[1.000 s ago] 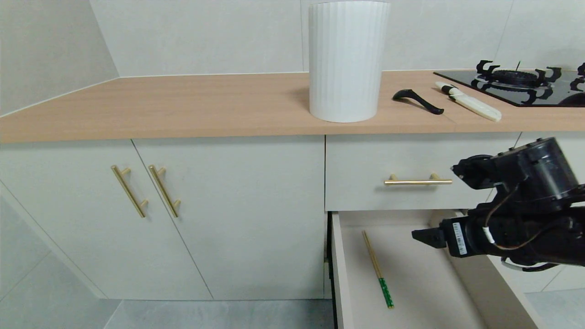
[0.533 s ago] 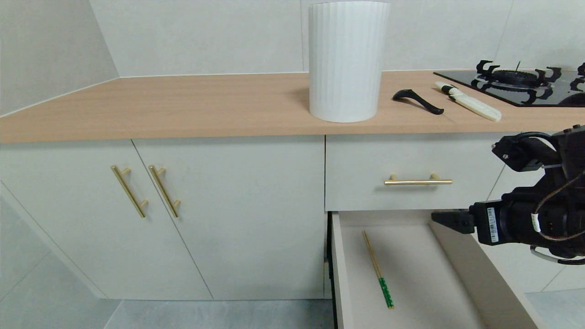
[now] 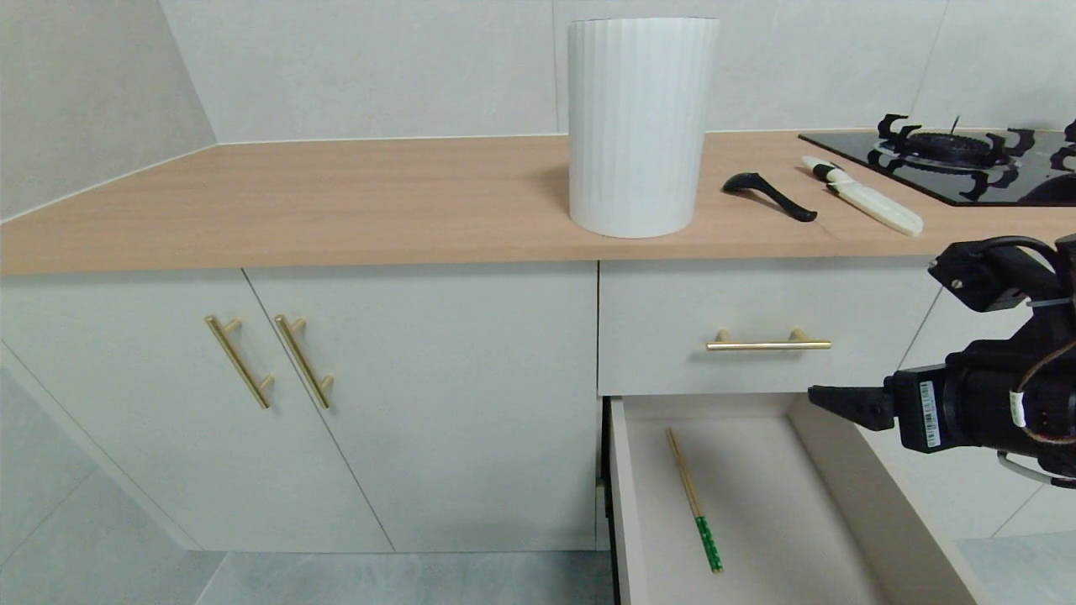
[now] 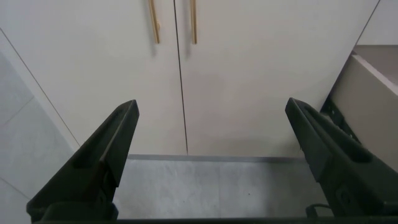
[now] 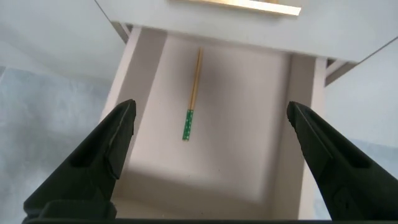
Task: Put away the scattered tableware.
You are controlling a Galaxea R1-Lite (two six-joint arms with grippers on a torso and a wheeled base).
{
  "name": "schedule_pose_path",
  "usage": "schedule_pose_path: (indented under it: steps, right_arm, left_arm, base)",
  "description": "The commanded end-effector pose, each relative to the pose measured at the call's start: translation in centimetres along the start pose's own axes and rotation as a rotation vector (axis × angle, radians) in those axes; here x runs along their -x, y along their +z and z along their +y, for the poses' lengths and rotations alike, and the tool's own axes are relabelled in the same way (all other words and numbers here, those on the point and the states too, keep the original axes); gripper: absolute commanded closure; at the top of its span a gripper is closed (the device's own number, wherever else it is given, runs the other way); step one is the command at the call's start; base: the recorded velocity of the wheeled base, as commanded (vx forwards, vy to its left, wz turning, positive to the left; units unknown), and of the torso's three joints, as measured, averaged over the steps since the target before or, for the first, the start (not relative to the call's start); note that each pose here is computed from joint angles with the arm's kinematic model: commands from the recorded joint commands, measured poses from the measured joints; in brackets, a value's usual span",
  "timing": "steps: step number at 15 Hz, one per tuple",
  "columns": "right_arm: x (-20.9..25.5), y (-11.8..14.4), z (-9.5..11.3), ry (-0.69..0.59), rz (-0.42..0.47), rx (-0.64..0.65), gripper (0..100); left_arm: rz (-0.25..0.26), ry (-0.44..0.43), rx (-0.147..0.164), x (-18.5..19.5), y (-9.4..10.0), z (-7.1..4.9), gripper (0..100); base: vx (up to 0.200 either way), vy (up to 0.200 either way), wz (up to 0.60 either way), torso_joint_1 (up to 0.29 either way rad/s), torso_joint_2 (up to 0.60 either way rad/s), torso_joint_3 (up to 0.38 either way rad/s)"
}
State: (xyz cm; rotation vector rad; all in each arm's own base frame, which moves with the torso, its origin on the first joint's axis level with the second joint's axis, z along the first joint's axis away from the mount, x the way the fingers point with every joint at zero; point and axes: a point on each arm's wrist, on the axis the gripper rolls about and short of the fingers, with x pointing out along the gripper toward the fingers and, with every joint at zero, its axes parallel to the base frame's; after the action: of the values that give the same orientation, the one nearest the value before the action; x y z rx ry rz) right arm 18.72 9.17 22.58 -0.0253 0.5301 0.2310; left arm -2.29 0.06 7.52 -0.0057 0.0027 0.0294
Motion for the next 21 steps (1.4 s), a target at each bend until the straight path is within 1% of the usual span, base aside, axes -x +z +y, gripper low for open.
schedule_pose_path:
  steps: [1,7,15,18,19,21]
  right_arm:
    - [-0.2,-0.1,0.0,-0.003,0.006,0.001,0]
    - [-0.3,-0.2,0.0,-0.004,0.014,0.007,0]
    - [-0.7,-0.5,0.0,0.000,0.029,0.010,0]
    - [-1.1,-0.5,0.0,-0.006,0.043,0.010,0]
    - [-1.4,-0.4,-0.2,-0.017,0.038,0.004,0]
    - [-1.6,0.9,-0.6,-0.020,-0.045,0.011,0]
  left_arm:
    - [0.000,0.001,0.000,0.0,0.0,0.0,0]
    - [-0.001,0.001,0.000,0.0,0.0,0.0,0]
    - [0.000,0.001,0.000,0.0,0.0,0.0,0]
    - [0.000,0.001,0.000,0.0,0.0,0.0,0]
    - [0.000,0.001,0.000,0.0,0.0,0.0,0]
    - [0.000,0.001,0.000,0.0,0.0,0.0,0]
  base:
    - [0.000,0.000,0.00,0.119,-0.33,-0.310]
    - [0.000,0.000,0.00,0.148,-0.51,-0.304]
    - [0.000,0.000,0.00,0.189,-0.47,-0.285]
    - [0.000,0.000,0.00,0.126,-0.29,-0.163]
    - [0.000,0.000,0.00,0.046,-0.09,-0.027]
    - [0.000,0.000,0.00,0.000,0.00,0.000]
